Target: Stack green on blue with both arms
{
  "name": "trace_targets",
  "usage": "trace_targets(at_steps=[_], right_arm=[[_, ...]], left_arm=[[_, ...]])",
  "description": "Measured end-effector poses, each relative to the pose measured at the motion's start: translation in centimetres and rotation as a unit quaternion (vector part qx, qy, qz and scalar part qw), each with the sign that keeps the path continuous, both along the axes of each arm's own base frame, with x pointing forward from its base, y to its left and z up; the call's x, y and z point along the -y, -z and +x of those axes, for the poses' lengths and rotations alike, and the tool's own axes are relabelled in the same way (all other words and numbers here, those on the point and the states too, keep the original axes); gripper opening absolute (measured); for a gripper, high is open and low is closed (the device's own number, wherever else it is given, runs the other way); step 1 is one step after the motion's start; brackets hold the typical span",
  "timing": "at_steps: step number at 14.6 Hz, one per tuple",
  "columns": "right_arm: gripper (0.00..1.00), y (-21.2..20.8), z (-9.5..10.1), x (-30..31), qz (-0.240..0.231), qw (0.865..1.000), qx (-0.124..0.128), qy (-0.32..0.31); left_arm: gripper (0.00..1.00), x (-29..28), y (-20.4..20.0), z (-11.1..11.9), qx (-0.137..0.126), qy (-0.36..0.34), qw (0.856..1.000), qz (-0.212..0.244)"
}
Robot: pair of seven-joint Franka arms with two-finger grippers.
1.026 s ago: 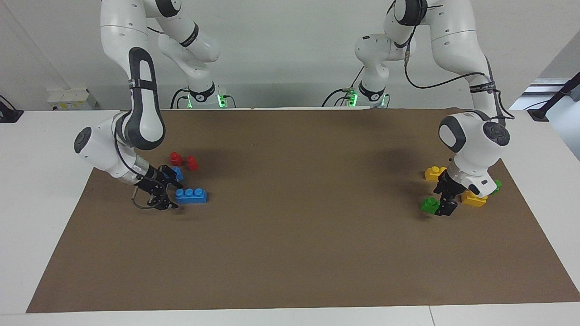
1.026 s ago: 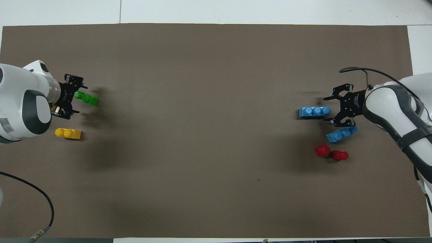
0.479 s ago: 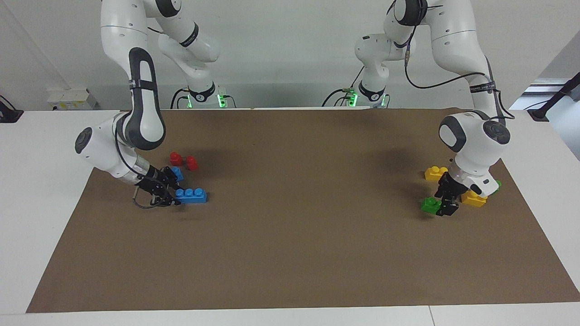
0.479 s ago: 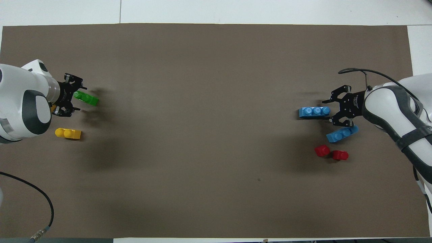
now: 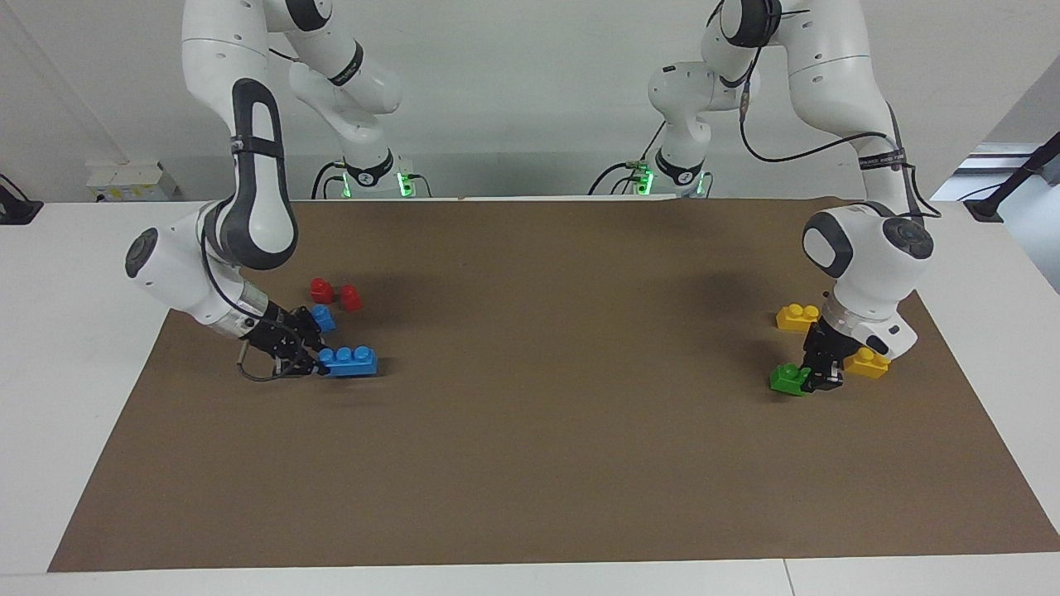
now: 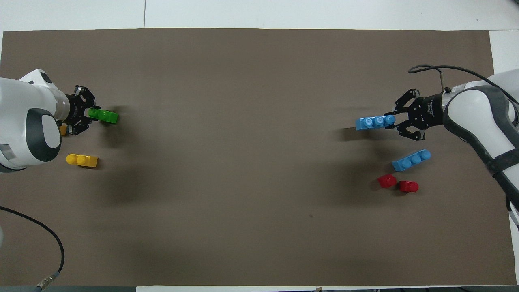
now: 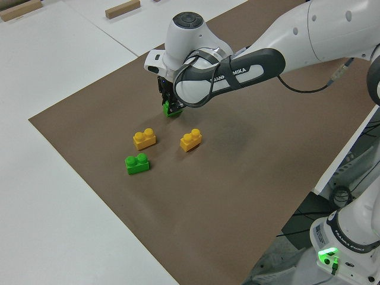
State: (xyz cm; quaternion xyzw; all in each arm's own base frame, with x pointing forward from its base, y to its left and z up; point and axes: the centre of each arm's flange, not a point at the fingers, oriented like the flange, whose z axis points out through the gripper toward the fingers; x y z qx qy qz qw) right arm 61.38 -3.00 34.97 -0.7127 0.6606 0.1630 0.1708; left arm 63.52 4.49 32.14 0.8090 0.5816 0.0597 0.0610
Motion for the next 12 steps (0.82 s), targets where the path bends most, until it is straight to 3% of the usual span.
trace_targets(at_steps=[5, 9, 12], right_arm=[[0.34, -5.6, 0.7, -16.1, 0.024, 0.999, 0.026, -0.029], [0.34, -5.1, -2.0, -27.4, 0.019, 0.999, 0.031, -0.003], [0.34, -2.7, -4.4, -32.1, 0.013, 1.0, 0.023, 0.016]], left_arm=[[0.35, 0.8, -0.4, 0.1, -0.002, 0.007, 1.0, -0.002], [0.35, 3.9, -5.2, -0.3, -0.026, 0.027, 0.999, -0.012], [0.35, 6.1, -10.1, -2.3, -0.049, 0.035, 0.998, -0.02]])
